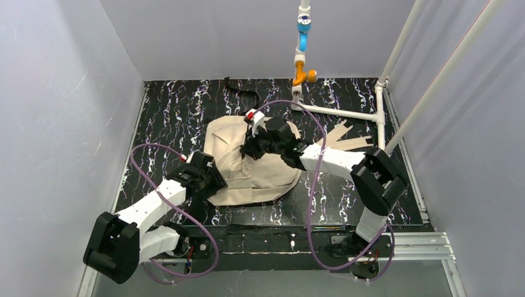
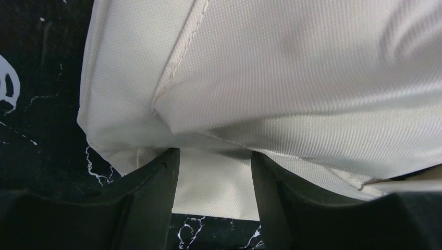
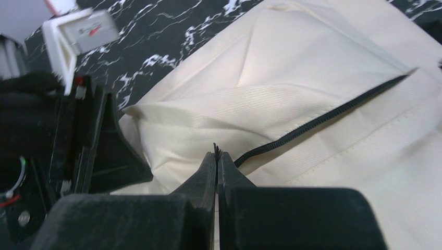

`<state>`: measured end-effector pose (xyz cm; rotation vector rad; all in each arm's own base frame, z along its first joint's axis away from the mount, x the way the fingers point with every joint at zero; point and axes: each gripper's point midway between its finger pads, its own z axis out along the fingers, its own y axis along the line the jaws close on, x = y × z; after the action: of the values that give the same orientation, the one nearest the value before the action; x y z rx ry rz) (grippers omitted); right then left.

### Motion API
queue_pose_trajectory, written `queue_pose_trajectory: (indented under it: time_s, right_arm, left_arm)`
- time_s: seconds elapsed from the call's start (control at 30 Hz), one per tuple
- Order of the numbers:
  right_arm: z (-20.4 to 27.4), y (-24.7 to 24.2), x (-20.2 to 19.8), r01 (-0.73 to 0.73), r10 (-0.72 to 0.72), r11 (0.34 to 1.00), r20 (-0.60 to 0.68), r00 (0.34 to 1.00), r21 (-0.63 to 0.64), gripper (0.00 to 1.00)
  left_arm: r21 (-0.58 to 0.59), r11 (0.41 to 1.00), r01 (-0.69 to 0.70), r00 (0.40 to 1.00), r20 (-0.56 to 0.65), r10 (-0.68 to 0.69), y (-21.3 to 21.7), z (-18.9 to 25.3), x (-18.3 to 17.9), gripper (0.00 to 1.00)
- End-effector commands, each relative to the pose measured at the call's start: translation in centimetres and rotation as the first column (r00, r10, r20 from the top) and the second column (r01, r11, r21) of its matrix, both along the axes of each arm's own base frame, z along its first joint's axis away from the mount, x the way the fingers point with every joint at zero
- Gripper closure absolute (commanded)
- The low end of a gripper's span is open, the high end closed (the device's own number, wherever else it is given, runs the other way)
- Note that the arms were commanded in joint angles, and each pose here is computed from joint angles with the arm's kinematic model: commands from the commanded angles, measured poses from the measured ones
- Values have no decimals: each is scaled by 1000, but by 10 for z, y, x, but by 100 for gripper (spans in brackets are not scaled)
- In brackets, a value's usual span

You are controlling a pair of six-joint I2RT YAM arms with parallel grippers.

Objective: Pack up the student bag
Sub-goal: Zip the student bag at the center of the board.

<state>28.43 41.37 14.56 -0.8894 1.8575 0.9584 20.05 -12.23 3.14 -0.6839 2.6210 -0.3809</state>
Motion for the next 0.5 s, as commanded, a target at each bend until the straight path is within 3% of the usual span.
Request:
queue_pose_trajectory:
  time_s: [0.0,0.13,0.2,0.27,0.33,0.4,0.47]
  right_arm:
    - [81,-2,93,320,-344,933,152,927,164,99]
    - [83,-9,139,394,-420,901,133,898,180,99]
    - [79,-8,140,370,-387,916,98,917,156,99]
    - [79,1,122,285,-302,940,68,951,189,99]
    - [81,8,104,240,-252,947,30,967,213,99]
    - [85,14,89,232,-234,946,-18,972,224,99]
    - [94,18,77,237,-225,936,-76,971,258,99]
  left_arm:
    - [177,983,-39,992,-109,59,38,-27,-27,47]
    - [190,982,-4,994,-111,25,38,-26,-26,46]
    - [109,991,80,994,-77,-72,19,-14,-19,42]
    - [-68,967,245,968,76,-240,-21,19,-9,37]
    - [-141,921,362,903,300,-309,-45,58,6,32]
    - [-132,876,463,808,469,-357,-58,95,12,28]
    - [-92,870,485,755,546,-363,-59,120,19,25]
